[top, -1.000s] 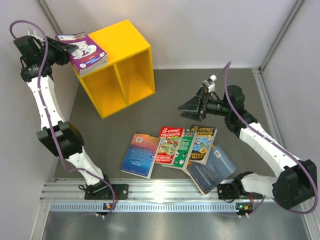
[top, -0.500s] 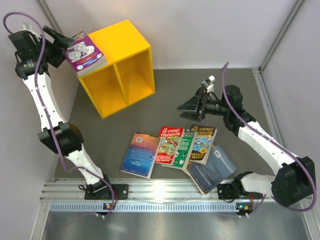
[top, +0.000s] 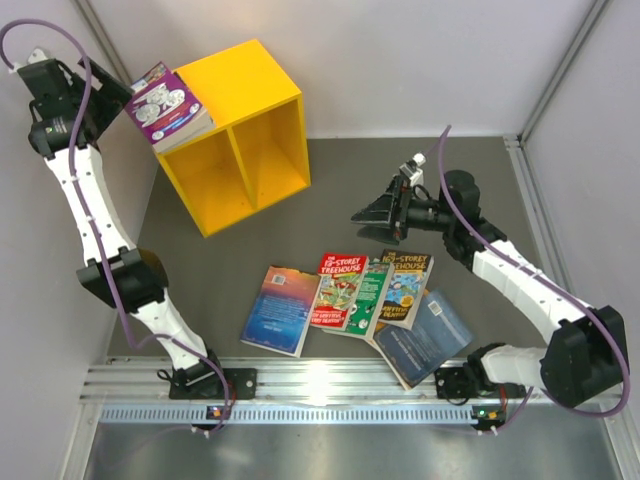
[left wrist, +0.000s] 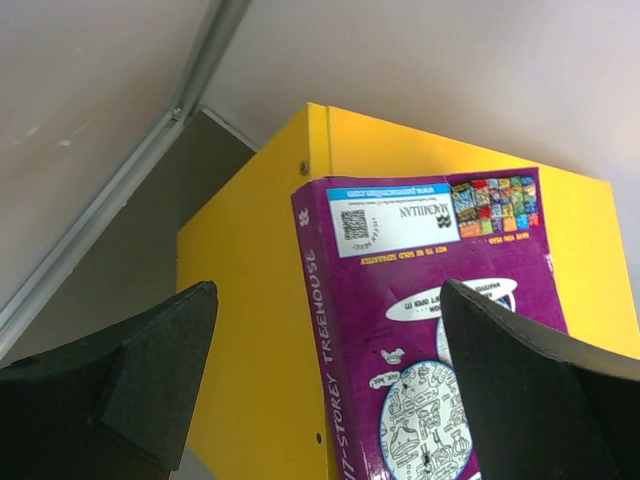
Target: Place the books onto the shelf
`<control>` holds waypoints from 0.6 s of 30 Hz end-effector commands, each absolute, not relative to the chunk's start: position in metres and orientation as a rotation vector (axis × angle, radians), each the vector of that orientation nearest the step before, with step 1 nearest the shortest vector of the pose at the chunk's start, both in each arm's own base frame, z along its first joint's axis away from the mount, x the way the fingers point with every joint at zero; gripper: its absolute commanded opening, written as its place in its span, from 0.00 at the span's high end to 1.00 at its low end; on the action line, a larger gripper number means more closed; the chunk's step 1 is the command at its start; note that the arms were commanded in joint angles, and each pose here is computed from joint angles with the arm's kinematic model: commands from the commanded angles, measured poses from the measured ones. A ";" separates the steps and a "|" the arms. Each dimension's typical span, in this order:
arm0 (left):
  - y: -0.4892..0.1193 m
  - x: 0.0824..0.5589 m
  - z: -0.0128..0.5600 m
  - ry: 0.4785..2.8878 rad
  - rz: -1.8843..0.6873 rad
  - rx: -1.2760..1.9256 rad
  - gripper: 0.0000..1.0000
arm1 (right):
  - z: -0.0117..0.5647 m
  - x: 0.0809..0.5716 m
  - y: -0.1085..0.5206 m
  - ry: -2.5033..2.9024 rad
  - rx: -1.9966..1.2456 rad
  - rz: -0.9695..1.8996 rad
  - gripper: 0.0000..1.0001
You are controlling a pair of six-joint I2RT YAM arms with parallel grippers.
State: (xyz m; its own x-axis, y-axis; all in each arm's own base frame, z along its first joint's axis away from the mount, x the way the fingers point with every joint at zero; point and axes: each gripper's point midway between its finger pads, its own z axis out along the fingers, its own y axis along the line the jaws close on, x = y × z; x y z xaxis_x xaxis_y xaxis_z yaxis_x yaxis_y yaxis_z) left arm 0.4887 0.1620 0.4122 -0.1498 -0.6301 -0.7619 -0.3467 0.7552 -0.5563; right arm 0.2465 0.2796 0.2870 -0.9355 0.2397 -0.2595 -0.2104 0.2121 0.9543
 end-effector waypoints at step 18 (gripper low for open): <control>0.145 0.456 0.425 1.760 -0.272 -0.743 1.00 | 0.289 0.238 0.278 2.107 -0.015 1.767 0.20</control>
